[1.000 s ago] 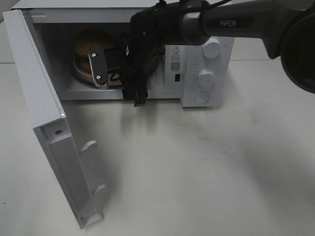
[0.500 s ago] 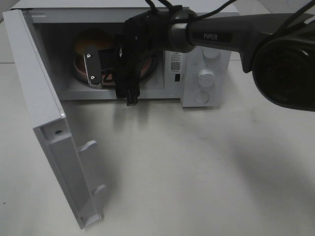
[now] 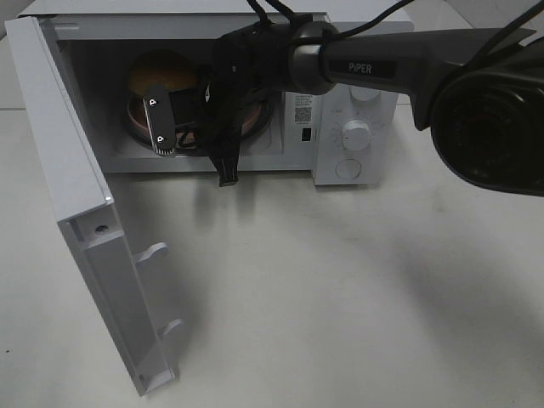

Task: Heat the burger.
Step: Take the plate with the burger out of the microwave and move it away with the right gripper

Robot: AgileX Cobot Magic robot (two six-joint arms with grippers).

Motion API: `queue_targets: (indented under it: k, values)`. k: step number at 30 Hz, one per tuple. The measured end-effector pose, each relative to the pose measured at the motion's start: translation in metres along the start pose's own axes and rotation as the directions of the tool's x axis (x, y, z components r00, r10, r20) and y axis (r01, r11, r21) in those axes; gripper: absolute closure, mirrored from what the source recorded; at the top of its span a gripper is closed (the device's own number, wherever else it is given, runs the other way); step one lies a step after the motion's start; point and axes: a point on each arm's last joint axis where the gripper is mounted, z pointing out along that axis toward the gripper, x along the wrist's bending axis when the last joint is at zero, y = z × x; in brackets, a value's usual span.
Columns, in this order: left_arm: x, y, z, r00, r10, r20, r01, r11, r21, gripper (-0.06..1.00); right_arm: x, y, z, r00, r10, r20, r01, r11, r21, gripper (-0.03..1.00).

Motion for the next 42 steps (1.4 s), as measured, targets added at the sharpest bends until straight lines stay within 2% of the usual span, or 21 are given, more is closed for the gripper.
queue_targets:
  k: [14, 23, 35, 42]
  values:
    - [0.000, 0.000, 0.000, 1.000, 0.000, 0.000, 0.000, 1.000, 0.000, -0.03, -0.002, 0.000, -0.008, 1.000, -0.004, -0.020, 0.005, 1.000, 0.009, 0.86]
    - [0.000, 0.000, 0.000, 1.000, 0.000, 0.000, 0.000, 1.000, 0.000, -0.03, 0.010, -0.005, -0.028, 0.995, -0.083, -0.049, 0.083, 0.996, 0.011, 0.86]
    - [0.000, 0.000, 0.000, 1.000, 0.000, 0.000, 0.000, 1.000, 0.000, -0.03, 0.037, -0.012, -0.055, 0.977, -0.212, -0.025, 0.211, 0.977, -0.026, 0.86]
    - [0.000, 0.000, 0.000, 1.000, 0.000, 0.000, 0.000, 1.000, 0.000, -0.03, 0.044, -0.015, -0.069, 0.962, -0.272, -0.029, 0.271, 0.962, -0.030, 0.86]
